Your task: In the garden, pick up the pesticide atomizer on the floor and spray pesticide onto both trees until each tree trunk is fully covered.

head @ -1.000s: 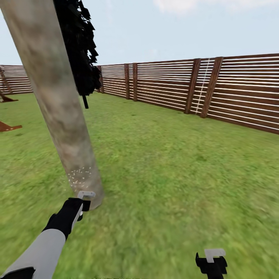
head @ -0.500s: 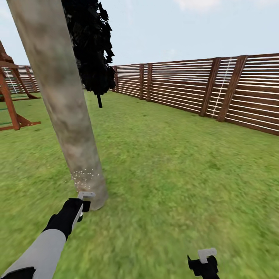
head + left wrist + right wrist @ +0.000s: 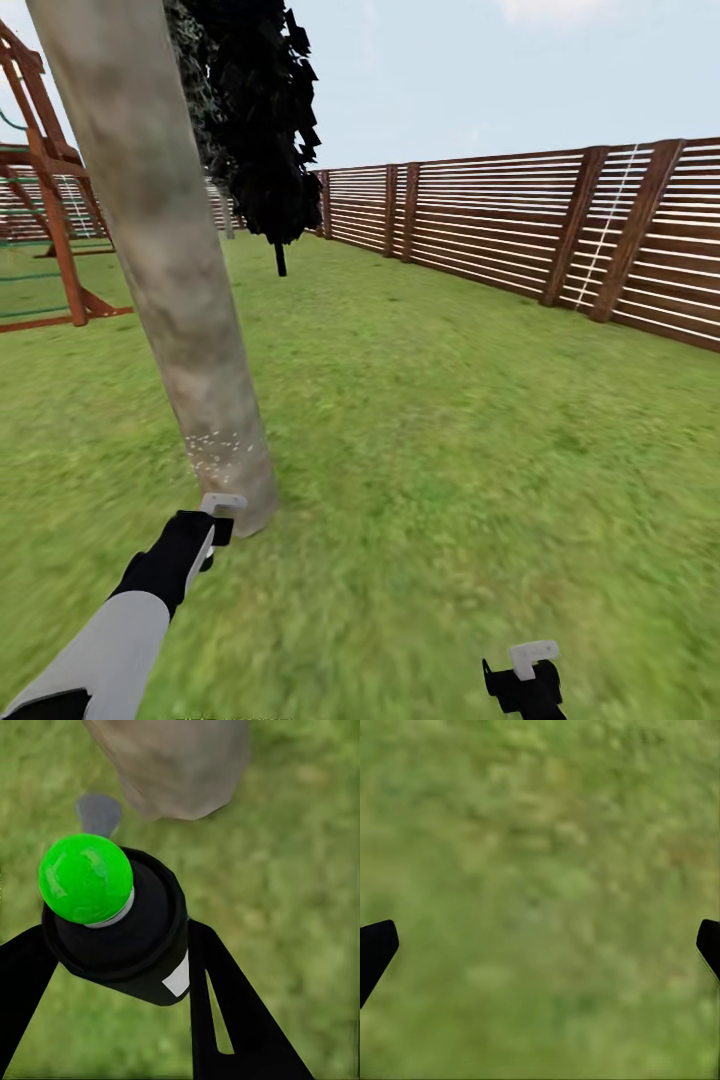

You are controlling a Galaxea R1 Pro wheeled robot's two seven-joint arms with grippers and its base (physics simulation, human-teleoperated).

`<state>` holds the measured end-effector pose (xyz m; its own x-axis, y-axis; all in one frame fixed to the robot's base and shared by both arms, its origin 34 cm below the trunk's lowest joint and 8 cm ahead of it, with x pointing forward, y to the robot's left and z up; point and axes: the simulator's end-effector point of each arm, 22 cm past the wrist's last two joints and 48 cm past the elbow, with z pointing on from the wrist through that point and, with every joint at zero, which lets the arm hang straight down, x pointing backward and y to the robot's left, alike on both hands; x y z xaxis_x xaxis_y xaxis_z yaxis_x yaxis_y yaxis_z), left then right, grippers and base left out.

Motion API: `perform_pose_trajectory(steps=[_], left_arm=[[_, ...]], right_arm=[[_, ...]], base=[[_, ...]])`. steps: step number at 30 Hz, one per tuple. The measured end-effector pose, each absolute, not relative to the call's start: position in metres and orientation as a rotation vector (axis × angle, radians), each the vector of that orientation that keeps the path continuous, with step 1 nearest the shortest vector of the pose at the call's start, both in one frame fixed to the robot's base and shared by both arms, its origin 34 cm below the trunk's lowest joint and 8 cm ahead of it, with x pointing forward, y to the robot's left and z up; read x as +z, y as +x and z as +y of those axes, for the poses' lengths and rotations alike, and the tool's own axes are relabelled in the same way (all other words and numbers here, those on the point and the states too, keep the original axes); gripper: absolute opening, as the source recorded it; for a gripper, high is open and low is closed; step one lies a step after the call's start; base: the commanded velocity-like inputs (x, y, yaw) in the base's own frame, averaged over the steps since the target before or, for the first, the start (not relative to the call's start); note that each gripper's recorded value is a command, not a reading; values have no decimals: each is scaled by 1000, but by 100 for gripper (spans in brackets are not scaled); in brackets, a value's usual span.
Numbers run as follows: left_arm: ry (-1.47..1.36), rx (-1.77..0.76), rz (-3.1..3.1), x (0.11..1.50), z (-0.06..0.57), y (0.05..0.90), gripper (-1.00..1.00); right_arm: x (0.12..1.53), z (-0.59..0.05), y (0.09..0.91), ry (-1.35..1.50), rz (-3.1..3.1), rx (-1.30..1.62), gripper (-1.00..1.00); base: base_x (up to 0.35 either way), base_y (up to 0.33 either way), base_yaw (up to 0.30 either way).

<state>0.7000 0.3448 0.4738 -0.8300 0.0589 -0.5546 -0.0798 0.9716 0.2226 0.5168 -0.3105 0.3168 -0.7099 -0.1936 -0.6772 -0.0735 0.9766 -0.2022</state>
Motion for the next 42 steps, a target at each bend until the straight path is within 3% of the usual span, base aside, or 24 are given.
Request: perform_pose_trajectory(steps=[15,22,32,42], left_arm=[[-18,317,2530,474,345,700,-100],[-21,322,2530,475,349,700,-100],[-20,319,2529,475,348,700,-100],[-18,313,2528,475,345,700,-100]], right_arm=[[317,-311,517,-187,2359,-206,100],[317,-312,517,-187,2359,-208,100],[316,-312,516,-187,2361,-207,100],[317,-312,516,-187,2359,-208,100]], base=[[63,-266,58],[21,-258,249],[5,-16,277],[169,-135,31]])
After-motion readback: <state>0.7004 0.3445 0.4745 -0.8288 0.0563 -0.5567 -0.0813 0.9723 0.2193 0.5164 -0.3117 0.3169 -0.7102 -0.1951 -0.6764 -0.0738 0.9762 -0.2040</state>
